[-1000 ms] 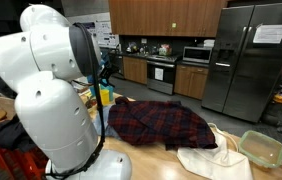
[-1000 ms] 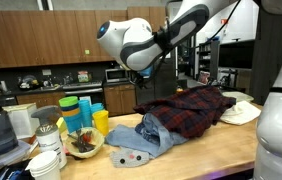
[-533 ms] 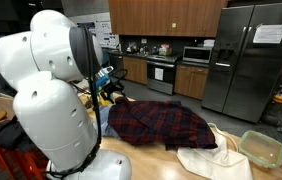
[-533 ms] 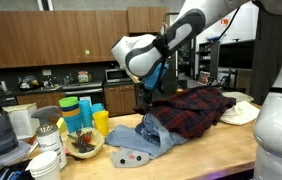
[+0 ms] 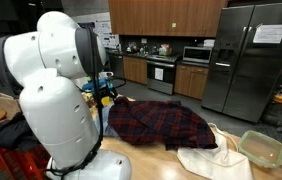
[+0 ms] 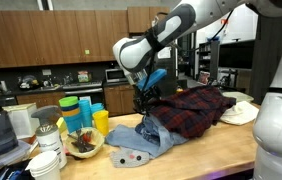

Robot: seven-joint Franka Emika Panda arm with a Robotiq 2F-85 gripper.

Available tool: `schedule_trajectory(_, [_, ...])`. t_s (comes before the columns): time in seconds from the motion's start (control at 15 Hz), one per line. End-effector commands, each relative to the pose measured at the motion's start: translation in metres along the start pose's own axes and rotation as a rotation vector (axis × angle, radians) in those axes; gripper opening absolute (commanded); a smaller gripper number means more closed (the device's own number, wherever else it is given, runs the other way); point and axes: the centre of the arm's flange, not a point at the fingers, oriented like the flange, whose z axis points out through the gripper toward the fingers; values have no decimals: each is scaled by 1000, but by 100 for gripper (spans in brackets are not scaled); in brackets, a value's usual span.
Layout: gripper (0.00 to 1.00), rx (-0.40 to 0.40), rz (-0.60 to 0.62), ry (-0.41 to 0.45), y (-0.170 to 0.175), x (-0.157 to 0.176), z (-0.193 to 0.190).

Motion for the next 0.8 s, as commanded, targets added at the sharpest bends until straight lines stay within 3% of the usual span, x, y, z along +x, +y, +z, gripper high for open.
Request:
schedule_trajectory(0.0, [100, 89, -183, 13, -7, -7, -19])
schedule_trajectory(0.2, [100, 141, -306, 23, -11, -5, -25])
schedule_trajectory(0.47, [100, 30, -283, 145, -4, 13, -25])
schedule_trajectory(0.73, [100, -15, -322, 252, -2, 34, -36])
